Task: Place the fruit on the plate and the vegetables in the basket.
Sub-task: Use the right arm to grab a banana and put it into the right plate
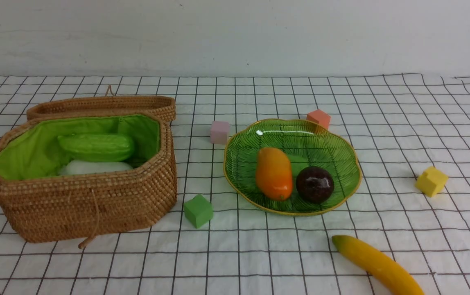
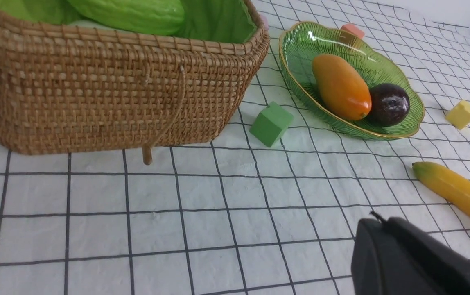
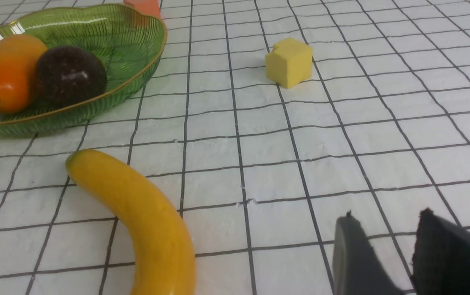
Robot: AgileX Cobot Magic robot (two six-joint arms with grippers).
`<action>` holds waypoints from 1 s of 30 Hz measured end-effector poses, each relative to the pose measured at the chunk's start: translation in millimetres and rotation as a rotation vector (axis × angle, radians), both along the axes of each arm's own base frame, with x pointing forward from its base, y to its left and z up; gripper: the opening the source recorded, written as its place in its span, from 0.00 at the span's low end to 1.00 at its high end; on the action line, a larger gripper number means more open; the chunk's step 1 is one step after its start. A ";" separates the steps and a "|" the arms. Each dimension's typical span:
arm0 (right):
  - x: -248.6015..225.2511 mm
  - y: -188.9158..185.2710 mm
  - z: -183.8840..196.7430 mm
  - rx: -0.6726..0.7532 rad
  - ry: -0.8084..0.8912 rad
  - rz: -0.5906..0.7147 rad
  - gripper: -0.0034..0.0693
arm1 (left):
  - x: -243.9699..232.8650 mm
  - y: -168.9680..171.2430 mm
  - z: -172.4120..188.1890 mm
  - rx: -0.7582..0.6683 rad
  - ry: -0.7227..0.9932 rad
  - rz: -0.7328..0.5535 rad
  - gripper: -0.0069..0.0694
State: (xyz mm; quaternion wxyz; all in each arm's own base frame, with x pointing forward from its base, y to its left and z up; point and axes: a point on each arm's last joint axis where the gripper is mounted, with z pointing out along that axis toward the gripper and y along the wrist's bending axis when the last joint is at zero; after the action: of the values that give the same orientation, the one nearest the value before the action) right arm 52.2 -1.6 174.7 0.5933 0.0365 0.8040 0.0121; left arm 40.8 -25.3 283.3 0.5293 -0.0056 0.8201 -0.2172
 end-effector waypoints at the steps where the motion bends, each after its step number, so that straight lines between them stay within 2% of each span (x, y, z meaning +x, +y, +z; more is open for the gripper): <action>1: 0.0 0.0 0.0 0.000 0.000 0.000 0.37 | 0.6 0.2 1.3 -0.005 -0.015 0.004 0.07; 9: 0.0 0.0 0.0 0.000 0.000 0.000 0.37 | 8.4 7.3 7.6 0.055 -0.169 0.075 0.07; 14: 0.0 0.0 0.0 0.000 0.000 0.000 0.37 | 8.0 13.9 -23.8 0.147 -0.242 0.129 0.07; 16: 0.0 0.0 0.0 0.000 0.000 0.000 0.37 | 6.7 17.0 -54.6 0.203 -0.265 0.153 0.07; 21: -0.1 0.0 0.2 0.000 -0.003 0.000 0.37 | 11.4 18.8 -110.1 0.294 -0.135 0.145 0.07; 30: -0.1 0.0 0.2 0.000 -0.003 0.000 0.37 | 10.5 19.0 -115.6 0.302 -0.095 0.139 0.08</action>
State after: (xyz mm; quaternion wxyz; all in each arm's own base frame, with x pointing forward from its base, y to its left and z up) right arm 52.1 -1.6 174.8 0.5944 0.0364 0.8032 0.0122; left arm 51.4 -6.3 167.7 0.5760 0.0275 0.8152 -0.0542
